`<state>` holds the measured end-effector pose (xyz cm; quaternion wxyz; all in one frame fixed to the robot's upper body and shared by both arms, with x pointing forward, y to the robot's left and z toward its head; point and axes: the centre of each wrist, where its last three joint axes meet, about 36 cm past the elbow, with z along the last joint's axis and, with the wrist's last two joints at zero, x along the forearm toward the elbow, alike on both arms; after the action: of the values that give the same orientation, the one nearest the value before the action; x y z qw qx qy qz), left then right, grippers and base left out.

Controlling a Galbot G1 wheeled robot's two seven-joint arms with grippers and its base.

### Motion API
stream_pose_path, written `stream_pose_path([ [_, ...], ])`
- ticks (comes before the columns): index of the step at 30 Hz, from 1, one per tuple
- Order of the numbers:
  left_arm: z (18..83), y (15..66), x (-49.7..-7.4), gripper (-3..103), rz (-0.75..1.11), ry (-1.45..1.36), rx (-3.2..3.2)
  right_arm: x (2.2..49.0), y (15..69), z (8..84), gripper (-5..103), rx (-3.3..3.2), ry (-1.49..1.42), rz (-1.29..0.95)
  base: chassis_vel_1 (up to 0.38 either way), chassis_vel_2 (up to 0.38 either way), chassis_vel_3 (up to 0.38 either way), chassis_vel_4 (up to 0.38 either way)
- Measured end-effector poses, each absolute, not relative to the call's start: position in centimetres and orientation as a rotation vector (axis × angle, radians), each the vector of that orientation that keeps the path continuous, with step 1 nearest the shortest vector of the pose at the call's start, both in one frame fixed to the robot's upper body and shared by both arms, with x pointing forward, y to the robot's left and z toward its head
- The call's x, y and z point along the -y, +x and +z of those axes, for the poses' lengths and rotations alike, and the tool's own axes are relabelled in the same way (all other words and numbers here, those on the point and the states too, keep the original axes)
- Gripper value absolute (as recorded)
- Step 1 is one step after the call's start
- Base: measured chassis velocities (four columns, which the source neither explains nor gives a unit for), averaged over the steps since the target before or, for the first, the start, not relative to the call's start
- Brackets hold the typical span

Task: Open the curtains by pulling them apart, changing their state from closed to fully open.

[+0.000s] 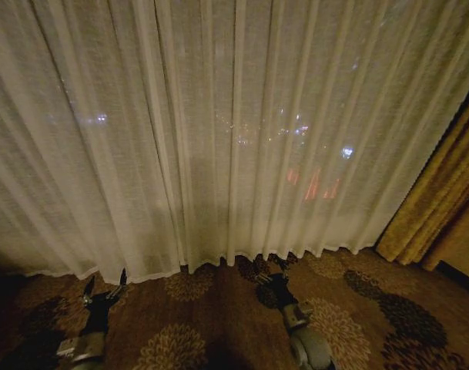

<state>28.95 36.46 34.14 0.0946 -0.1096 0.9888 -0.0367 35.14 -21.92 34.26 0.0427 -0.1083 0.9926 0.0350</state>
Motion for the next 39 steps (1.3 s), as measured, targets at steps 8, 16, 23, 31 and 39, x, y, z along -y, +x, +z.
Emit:
stream_pose_path([
  [8, 34.14, 28.95, -36.46, 100, -0.109, -0.325, -2.932, 21.90, 35.11, 34.32, 100, -3.035, -0.327, 0.098, 0.000, 0.000, 0.000, 0.000],
  [16, 34.14, 28.95, -36.46, 100, -0.109, -0.325, -2.932, 22.06, 34.85, 34.42, 100, -3.034, -0.327, 0.094, 0.000, 0.000, 0.000, 0.000],
  [23, 34.14, 28.95, -36.46, 100, -0.109, -0.325, -2.932, 22.32, 35.00, 34.22, 100, -3.025, -0.338, 0.089, 0.000, 0.000, 0.000, 0.000],
  [31, 34.14, 28.95, -36.46, 100, -0.109, -0.325, -2.932, 22.38, 35.38, 34.28, 100, -3.020, -0.341, 0.086, -0.052, 0.054, 0.040, -0.051],
  [39, 34.14, 28.95, -36.46, 100, -0.109, -0.325, -2.932, 22.16, 35.35, 33.94, 100, -3.027, -0.364, 0.081, -0.187, 0.163, 0.179, -0.179],
])
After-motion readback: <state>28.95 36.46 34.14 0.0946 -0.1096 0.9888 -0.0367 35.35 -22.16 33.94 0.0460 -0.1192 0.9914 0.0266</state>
